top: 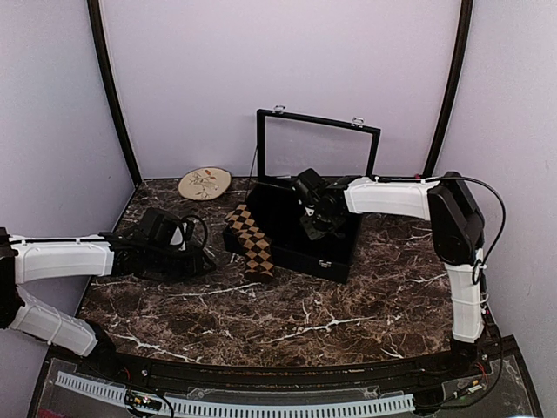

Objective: Roll the socks
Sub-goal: Place the sock in the storage box.

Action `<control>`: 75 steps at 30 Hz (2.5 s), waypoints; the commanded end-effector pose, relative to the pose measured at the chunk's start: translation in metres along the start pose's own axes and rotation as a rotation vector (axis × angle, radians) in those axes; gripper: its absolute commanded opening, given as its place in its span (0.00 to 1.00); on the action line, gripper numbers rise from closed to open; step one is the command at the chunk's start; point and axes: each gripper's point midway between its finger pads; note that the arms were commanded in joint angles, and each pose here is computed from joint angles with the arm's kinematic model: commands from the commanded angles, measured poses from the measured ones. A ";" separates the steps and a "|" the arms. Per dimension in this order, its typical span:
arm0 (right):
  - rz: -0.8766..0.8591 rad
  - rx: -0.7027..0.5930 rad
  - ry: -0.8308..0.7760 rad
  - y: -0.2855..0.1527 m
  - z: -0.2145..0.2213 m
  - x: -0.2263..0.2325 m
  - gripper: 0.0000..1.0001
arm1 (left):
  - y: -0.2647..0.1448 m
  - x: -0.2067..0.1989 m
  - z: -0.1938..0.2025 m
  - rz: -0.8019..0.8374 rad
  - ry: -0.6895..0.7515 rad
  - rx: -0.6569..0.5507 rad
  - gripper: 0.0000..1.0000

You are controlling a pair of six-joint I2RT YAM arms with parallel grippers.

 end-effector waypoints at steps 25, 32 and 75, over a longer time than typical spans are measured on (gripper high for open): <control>-0.101 0.216 -0.015 0.048 0.016 0.003 0.00 | 0.003 -0.010 -0.018 0.029 0.002 -0.016 0.37; -0.104 0.292 0.004 0.049 0.017 -0.014 0.00 | 0.007 -0.013 -0.018 0.033 0.004 -0.001 0.37; -0.140 0.107 0.159 -0.014 -0.021 -0.045 0.49 | 0.003 -0.013 -0.013 0.047 -0.024 0.011 0.37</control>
Point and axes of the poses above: each gripper's point midway between its finger pads, its own y axis out along the fingers, its own x axis along the line the jaws close on, z = x × y, and after that the axes turned 12 degrees about -y, right-handed
